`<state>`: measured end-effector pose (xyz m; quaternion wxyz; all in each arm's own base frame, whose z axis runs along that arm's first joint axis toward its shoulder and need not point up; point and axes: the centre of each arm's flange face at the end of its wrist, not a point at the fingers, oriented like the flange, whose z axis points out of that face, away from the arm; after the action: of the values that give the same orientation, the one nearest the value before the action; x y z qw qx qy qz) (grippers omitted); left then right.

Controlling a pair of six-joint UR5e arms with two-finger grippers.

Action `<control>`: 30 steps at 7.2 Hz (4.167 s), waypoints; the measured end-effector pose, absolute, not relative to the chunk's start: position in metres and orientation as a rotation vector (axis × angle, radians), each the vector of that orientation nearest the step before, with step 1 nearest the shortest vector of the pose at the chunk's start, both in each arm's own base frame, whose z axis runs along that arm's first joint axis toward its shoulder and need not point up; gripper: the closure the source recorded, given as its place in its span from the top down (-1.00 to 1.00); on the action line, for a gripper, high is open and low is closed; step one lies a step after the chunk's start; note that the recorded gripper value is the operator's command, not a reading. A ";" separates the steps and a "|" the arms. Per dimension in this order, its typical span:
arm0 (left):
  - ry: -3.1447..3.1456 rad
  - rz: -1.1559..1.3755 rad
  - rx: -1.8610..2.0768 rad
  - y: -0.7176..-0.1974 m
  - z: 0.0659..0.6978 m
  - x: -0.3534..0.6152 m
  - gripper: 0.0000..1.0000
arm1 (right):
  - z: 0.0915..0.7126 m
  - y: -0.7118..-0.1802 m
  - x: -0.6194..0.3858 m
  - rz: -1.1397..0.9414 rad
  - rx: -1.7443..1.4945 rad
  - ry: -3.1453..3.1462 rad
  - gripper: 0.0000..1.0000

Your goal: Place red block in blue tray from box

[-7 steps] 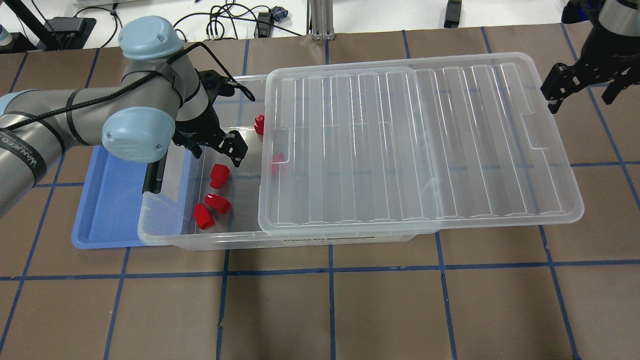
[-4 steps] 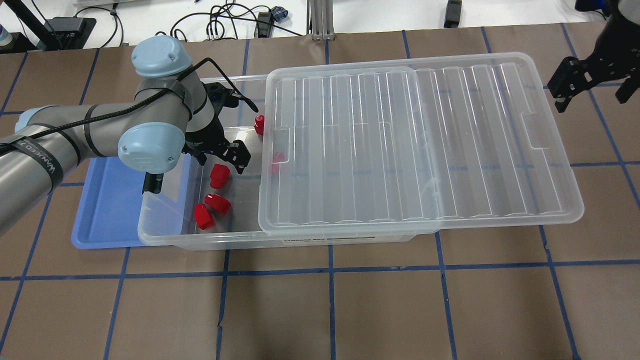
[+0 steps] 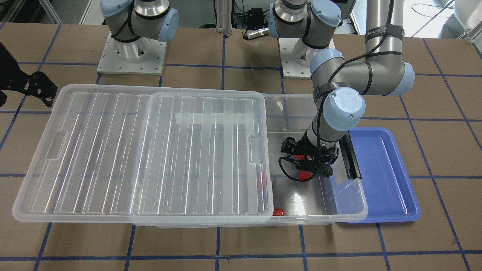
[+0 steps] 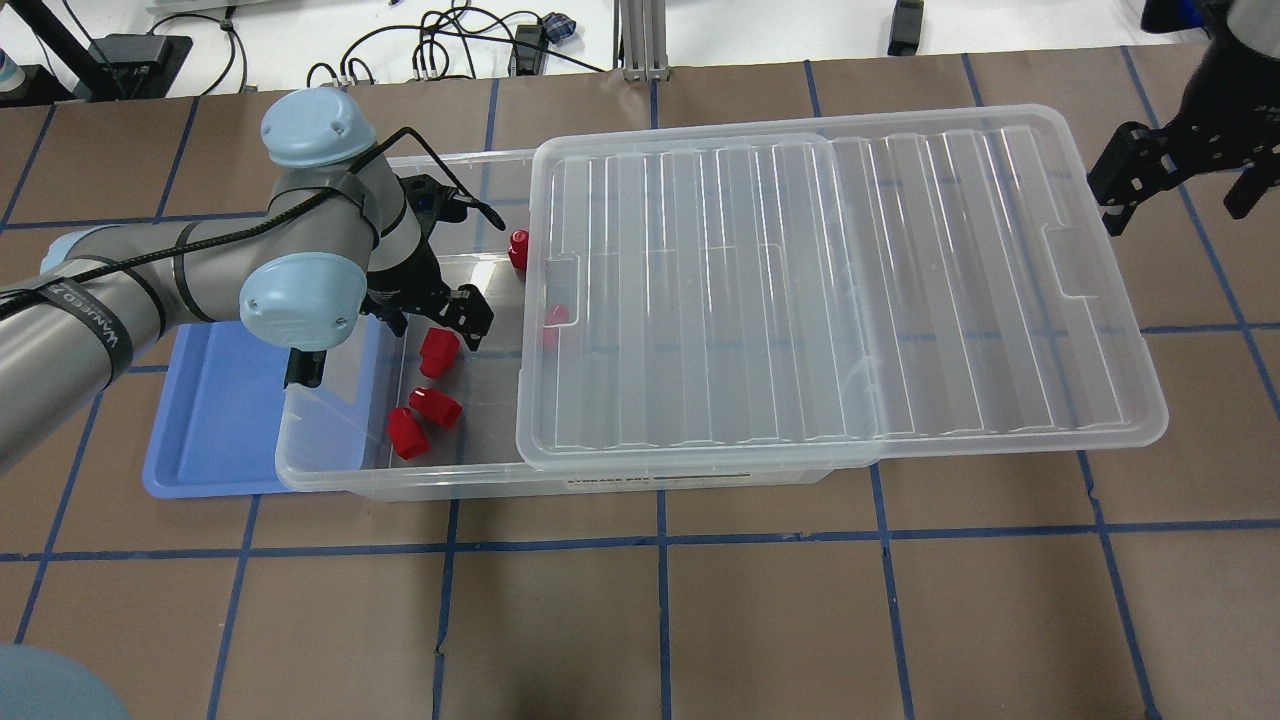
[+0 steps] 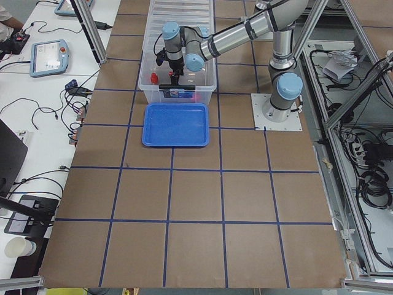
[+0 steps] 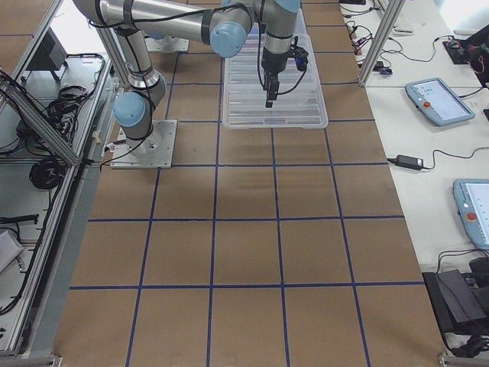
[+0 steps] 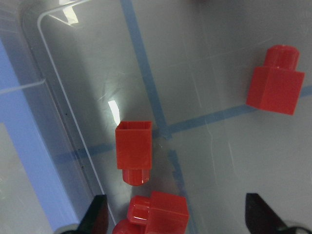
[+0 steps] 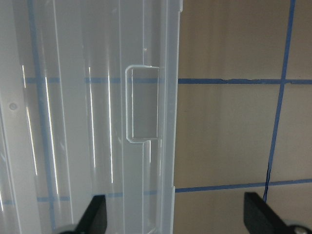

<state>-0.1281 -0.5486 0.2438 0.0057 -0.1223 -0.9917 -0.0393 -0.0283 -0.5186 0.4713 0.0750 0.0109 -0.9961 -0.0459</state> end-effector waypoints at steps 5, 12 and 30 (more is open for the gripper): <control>-3.117 -0.072 -0.361 -0.554 0.204 -0.127 1.00 | 0.474 -0.515 -0.030 -0.127 -0.007 -2.980 1.00; -3.126 -0.069 -0.370 -0.553 0.188 -0.126 0.25 | 0.471 -0.514 -0.035 -0.148 -0.026 -2.965 1.00; -2.999 -0.119 -0.036 -0.571 0.371 0.010 -0.87 | 0.474 -0.513 -0.040 -0.145 -0.032 -2.939 1.00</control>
<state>0.0097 -0.5706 0.3709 0.0698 -0.0121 -0.9967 -0.0394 -0.0395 -0.5134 0.4736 0.0994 -0.0108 -0.9938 -0.0492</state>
